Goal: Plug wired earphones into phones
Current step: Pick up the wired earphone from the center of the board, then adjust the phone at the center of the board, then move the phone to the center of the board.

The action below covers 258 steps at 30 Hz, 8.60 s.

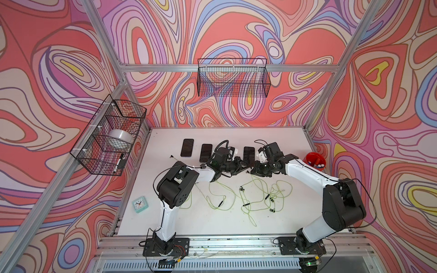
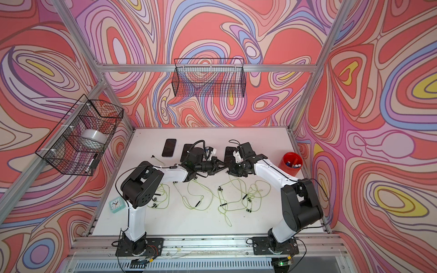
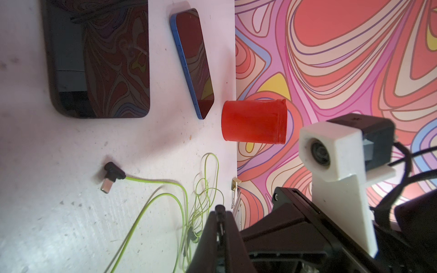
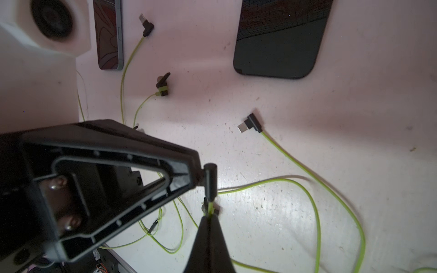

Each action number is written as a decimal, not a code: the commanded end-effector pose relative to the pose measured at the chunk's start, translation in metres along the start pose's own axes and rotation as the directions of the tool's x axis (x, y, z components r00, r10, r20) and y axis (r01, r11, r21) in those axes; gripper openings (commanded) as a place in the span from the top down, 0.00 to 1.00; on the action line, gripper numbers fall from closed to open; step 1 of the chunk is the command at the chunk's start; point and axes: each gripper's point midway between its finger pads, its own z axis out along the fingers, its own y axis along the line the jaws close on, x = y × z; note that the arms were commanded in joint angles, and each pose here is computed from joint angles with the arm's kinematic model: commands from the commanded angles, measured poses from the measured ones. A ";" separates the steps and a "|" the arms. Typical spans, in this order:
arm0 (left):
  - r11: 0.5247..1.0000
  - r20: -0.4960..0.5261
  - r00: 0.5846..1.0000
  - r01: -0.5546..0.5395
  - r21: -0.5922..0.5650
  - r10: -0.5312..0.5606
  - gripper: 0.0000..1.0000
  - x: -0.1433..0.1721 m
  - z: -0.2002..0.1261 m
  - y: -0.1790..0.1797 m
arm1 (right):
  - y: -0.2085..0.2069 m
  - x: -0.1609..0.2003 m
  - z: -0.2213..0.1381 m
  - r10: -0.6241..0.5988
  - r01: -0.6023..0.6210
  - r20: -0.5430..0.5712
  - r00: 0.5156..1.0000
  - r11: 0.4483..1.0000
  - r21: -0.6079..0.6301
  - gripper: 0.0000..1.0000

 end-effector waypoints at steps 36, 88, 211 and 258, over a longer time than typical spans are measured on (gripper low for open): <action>0.943 -0.176 0.984 0.023 0.331 0.038 1.00 0.005 0.006 -0.072 | -0.007 -0.035 -0.076 0.143 -0.075 0.068 0.987 0.802 -0.592 0.71; 0.972 -0.080 0.992 -0.082 0.219 0.102 0.65 -0.011 0.009 -0.057 | -0.043 -0.047 -0.071 0.133 -0.067 0.166 0.977 0.934 -0.350 1.00; 0.193 -0.660 0.573 -0.807 -0.558 0.487 0.12 0.005 0.060 0.063 | -0.135 0.007 -0.098 0.168 -0.237 0.312 0.935 0.951 0.200 0.98; 0.255 -0.727 0.552 -0.833 -0.490 0.408 0.01 0.032 0.076 0.091 | -0.141 0.020 -0.104 0.169 -0.251 0.322 0.932 0.940 0.233 0.97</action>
